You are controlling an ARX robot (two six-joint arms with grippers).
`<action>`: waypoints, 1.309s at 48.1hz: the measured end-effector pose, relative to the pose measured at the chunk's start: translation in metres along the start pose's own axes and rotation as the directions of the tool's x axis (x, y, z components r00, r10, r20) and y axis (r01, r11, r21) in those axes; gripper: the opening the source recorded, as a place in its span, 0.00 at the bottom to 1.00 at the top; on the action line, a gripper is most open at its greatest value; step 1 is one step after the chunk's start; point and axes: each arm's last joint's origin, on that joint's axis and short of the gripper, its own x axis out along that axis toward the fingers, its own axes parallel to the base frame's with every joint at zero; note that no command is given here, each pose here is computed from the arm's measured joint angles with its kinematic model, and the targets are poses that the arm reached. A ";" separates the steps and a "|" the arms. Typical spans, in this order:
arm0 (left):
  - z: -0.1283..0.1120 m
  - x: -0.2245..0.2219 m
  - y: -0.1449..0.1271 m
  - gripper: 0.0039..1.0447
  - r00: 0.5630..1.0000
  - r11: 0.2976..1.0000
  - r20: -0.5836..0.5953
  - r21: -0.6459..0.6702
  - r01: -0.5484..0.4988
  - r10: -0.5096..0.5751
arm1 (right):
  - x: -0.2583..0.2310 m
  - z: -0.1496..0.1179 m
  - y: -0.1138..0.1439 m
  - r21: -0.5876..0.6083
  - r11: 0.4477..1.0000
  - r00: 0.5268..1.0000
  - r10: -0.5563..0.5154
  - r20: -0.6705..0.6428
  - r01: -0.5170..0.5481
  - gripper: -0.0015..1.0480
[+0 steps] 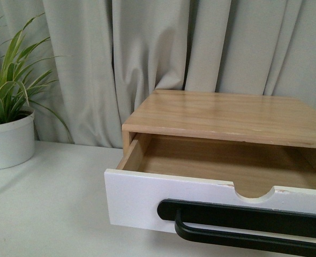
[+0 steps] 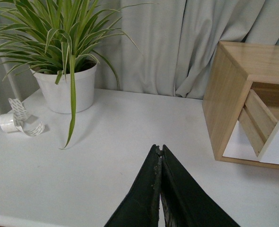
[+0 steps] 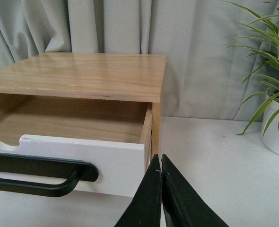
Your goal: Pull drawer
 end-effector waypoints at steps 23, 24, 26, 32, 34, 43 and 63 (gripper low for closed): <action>-0.012 0.000 0.000 0.04 1.000 1.000 0.003 0.000 -0.002 0.002 | 0.000 -0.006 0.000 0.000 1.000 1.000 -0.005 -0.006 0.005 0.01; -0.012 0.000 0.000 0.04 1.000 1.000 0.003 0.000 -0.002 0.002 | 0.000 -0.006 0.000 0.000 1.000 1.000 -0.005 -0.006 0.005 0.01; -0.012 0.000 0.000 0.08 1.000 1.000 0.003 0.000 -0.002 0.002 | 0.000 -0.006 0.000 0.000 1.000 1.000 -0.005 -0.006 0.005 0.07; -0.012 0.000 0.000 0.36 1.000 1.000 0.003 0.000 -0.002 0.002 | 0.000 -0.006 0.000 0.000 1.000 1.000 -0.005 -0.006 0.005 0.34; -0.012 0.000 0.000 0.45 1.000 1.000 0.003 0.000 -0.002 0.002 | 0.000 -0.006 0.000 0.000 1.000 1.000 -0.005 -0.006 0.005 0.43; -0.012 0.000 0.000 0.87 1.000 1.000 0.003 0.000 -0.002 0.002 | 0.000 -0.006 0.000 0.000 1.000 1.000 -0.005 -0.006 0.005 0.83; -0.012 0.000 0.000 0.94 1.000 1.000 0.003 0.000 -0.002 0.002 | 0.000 -0.006 0.000 0.000 1.000 1.000 -0.005 -0.006 0.005 0.91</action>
